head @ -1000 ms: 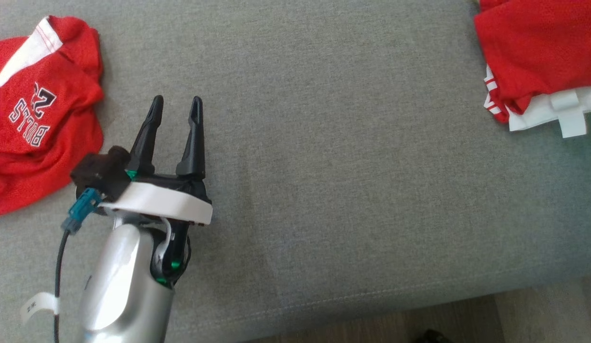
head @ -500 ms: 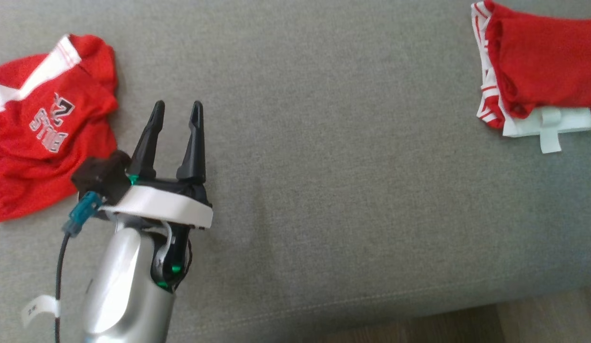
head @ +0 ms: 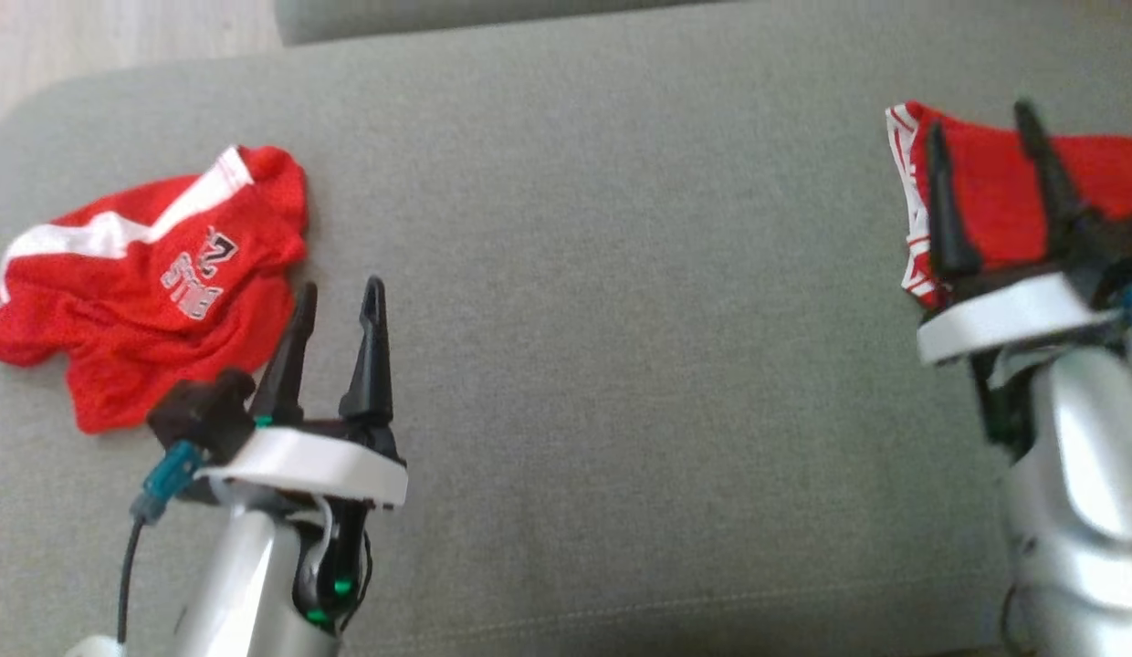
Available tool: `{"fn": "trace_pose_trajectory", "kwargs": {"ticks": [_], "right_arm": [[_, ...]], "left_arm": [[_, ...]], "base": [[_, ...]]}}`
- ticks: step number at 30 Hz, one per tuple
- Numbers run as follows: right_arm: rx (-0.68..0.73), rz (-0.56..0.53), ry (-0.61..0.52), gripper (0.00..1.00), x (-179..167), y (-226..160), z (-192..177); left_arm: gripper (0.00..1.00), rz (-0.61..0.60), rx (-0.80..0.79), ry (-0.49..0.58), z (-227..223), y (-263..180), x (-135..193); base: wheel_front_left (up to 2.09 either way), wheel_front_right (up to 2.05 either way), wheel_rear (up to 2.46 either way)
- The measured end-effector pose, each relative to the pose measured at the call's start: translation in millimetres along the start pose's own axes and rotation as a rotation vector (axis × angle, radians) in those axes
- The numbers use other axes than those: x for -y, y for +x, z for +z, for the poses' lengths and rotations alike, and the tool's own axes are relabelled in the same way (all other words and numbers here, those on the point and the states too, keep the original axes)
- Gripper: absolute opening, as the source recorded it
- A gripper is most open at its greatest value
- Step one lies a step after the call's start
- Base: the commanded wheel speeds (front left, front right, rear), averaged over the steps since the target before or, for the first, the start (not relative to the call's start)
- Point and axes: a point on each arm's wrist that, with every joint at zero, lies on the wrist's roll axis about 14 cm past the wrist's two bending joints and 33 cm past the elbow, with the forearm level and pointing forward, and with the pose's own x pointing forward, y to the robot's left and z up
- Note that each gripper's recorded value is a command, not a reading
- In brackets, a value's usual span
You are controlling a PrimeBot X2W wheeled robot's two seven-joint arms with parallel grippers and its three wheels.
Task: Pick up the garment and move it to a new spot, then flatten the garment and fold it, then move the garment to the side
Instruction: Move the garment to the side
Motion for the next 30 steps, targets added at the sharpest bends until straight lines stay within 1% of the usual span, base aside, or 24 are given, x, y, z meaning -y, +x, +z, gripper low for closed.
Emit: {"fn": "trace_pose_trajectory", "kwargs": {"ticks": [4, 7, 12, 14, 18, 30], "right_arm": [[0.01, 0.005, 0.069, 1.0, -23, -20, -1], [-0.009, 0.007, 0.102, 1.0, -34, -39, -9], [-0.039, 0.002, 0.119, 1.0, -38, -63, -20], [-0.042, -0.002, 0.142, 1.0, -40, -70, -22], [-0.036, -0.009, 0.195, 1.0, -42, -76, -21], [-0.001, -0.006, 0.203, 1.0, -43, -74, -10]], "left_arm": [[1.0, 0.018, 0.014, 0.01, 7, -14, -1], [1.0, 0.021, 0.009, 0.013, 7, -26, 0], [1.0, 0.037, -0.004, 0.003, 2, -40, 0], [1.0, 0.037, 0.0, -0.004, 4, -44, 1], [1.0, 0.035, 0.005, 0.002, 5, -47, 2], [1.0, 0.032, 0.021, 0.008, 11, -46, 4]], "base": [[0.0, 0.0, 0.0], [0.0, 0.0, 0.0], [0.0, 0.0, 0.0], [0.0, 0.0, 0.0], [0.0, 0.0, 0.0], [0.0, 0.0, 0.0]]}}
